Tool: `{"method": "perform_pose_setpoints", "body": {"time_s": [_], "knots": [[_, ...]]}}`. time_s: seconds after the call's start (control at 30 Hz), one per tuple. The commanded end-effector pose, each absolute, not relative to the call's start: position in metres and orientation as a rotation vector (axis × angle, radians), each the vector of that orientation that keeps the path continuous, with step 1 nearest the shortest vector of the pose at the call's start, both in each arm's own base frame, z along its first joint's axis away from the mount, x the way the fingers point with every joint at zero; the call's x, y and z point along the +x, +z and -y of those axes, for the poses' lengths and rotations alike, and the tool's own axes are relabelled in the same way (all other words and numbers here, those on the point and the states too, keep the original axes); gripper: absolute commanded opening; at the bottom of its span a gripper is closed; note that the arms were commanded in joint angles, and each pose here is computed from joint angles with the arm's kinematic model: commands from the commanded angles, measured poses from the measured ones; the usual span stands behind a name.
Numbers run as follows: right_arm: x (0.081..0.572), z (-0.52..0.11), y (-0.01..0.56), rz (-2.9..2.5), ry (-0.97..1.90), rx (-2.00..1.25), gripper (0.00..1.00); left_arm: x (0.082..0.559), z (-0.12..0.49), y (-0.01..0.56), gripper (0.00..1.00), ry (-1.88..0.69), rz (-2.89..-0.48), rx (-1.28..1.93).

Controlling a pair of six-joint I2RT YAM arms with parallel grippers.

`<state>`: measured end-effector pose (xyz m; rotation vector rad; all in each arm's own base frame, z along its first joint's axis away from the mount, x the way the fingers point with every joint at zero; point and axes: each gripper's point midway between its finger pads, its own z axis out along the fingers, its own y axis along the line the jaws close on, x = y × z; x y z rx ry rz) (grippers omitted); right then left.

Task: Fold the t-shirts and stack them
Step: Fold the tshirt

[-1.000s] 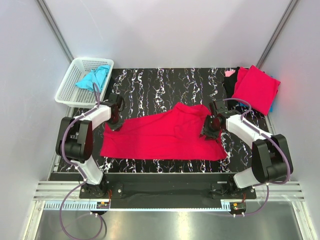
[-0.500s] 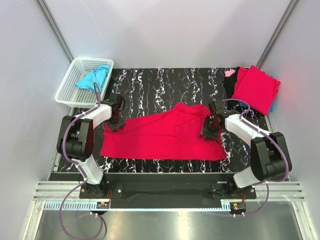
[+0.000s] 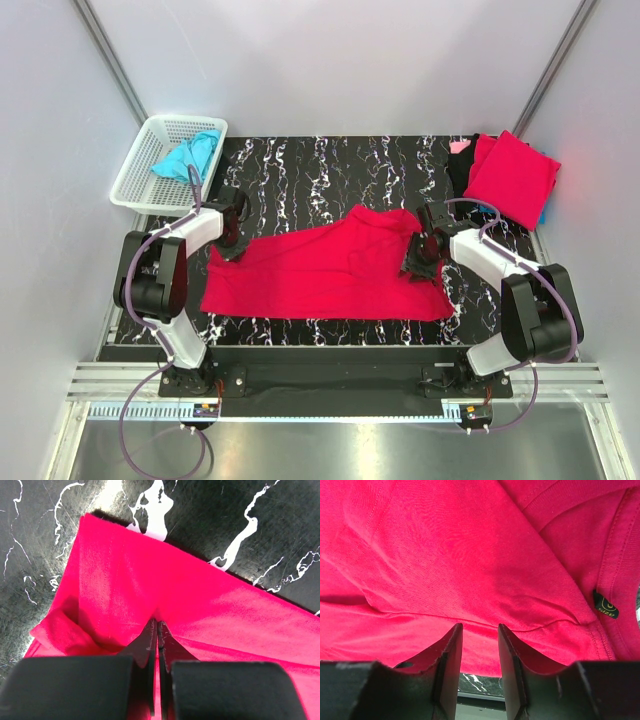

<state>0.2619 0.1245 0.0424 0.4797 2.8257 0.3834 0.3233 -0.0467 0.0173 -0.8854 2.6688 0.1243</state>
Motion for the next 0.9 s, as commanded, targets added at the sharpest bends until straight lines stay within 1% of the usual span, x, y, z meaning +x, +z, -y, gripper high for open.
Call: {"method": "perform_pose_setpoints", "body": {"time_s": [0.0,0.13,0.27,0.3,0.33,0.5,0.57,0.7,0.73,0.87], "knots": [[0.264,-0.131,0.044,-2.822,0.43,0.451,0.41,0.33,0.046,0.021,0.0,0.12,-2.658,-0.883],[0.263,-0.131,0.042,-2.831,0.429,0.45,0.41,0.334,0.045,0.031,0.0,0.119,-2.632,-0.877],[0.262,-0.132,0.04,-2.834,0.433,0.448,0.41,0.336,0.044,0.047,0.04,0.108,-2.602,-0.876],[0.262,-0.133,0.039,-2.836,0.432,0.446,0.4,0.337,0.043,0.051,0.07,0.105,-2.591,-0.875],[0.262,-0.132,0.039,-2.834,0.431,0.448,0.4,0.337,0.043,0.055,0.08,0.1,-2.582,-0.874],[0.262,-0.134,0.039,-2.834,0.437,0.445,0.4,0.342,0.042,0.071,0.08,0.082,-2.546,-0.857],[0.263,-0.133,0.04,-2.832,0.436,0.447,0.4,0.344,0.043,0.073,0.04,0.08,-2.545,-0.848],[0.264,-0.135,0.042,-2.826,0.442,0.441,0.4,0.35,0.044,0.075,0.03,0.077,-2.541,-0.834],[0.264,-0.135,0.042,-2.828,0.443,0.439,0.4,0.352,0.044,0.077,0.05,0.078,-2.536,-0.828],[0.266,-0.136,0.045,-2.817,0.451,0.435,0.39,0.353,0.043,0.074,0.2,0.095,-2.549,-0.818]]}}
